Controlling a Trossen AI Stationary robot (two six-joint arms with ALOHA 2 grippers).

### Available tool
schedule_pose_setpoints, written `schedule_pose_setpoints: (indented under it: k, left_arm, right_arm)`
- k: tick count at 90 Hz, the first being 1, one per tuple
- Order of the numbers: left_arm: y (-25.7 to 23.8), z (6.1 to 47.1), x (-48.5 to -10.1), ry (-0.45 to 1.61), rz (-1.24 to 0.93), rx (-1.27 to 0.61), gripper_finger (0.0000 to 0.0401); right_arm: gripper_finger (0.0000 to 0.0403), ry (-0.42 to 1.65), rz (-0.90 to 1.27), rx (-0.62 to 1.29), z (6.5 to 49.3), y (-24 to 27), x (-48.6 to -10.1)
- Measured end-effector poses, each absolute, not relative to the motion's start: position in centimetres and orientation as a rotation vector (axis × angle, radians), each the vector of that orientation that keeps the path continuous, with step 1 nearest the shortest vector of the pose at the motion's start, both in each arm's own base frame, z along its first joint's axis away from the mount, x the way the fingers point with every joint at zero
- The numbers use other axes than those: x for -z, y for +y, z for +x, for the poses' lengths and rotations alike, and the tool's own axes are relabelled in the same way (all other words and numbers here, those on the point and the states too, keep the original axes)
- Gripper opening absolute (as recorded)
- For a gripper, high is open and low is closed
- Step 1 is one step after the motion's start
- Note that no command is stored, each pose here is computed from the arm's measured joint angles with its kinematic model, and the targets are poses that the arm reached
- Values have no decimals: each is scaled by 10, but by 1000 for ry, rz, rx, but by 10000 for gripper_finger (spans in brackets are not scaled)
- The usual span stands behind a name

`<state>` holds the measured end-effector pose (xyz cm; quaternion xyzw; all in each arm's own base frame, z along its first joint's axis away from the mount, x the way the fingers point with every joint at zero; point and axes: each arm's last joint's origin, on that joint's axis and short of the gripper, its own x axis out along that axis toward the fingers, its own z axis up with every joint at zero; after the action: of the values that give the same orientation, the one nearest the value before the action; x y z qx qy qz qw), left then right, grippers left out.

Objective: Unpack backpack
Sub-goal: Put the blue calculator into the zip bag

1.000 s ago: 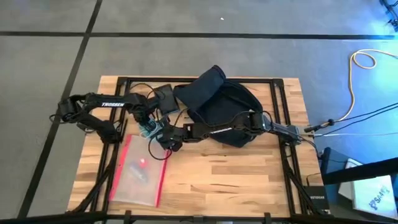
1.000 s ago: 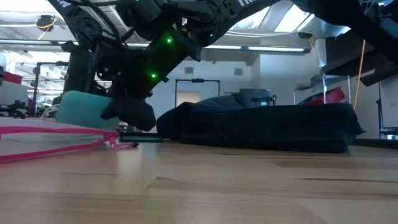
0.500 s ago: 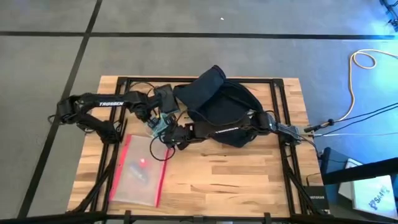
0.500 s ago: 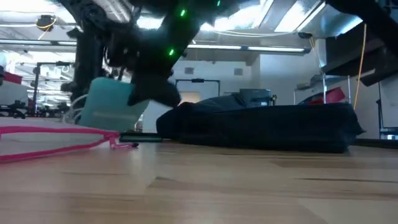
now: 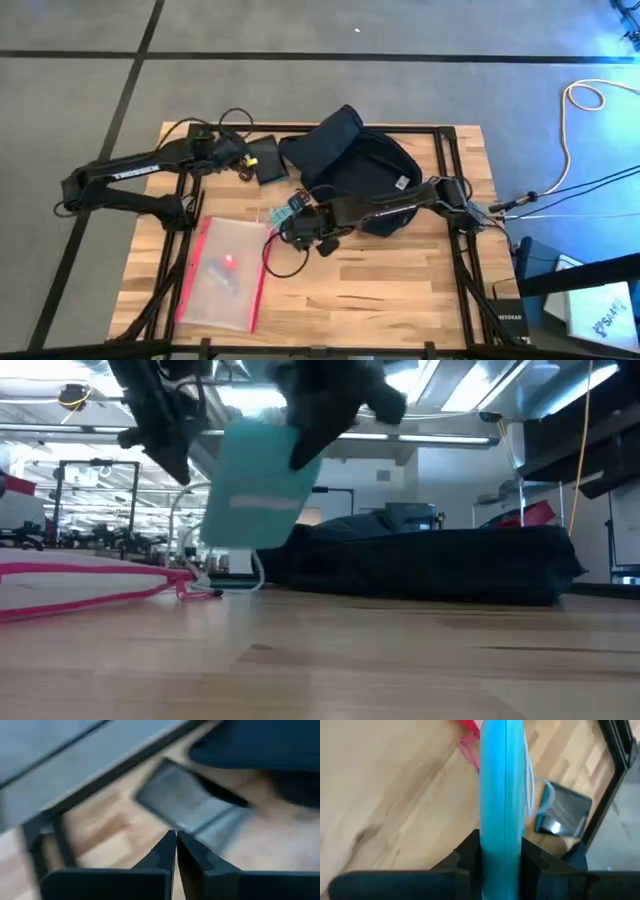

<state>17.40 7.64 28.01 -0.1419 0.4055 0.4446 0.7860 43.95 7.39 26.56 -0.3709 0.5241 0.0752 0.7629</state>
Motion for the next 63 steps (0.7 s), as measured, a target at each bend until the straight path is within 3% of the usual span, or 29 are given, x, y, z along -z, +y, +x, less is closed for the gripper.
schedule_pose_setpoints:
  k: [25, 38, 49, 63]
  left_arm:
    - [0, 199, -275, 909, -296, -512, 0]
    - [-45, 207, -269, 877, -205, -405, 0]
    - [-73, 199, -269, 784, -190, -456, 0]
    - [-114, 194, -263, 741, -200, -346, 0]
  right_arm:
    - [64, 1022, -901, 111, 433, 58, -307]
    - [64, 1010, -919, 258, 435, 51, -310]
    - [64, 1103, -867, 187, 426, 52, -303]
    - [64, 1235, -686, -19, 410, 65, -293]
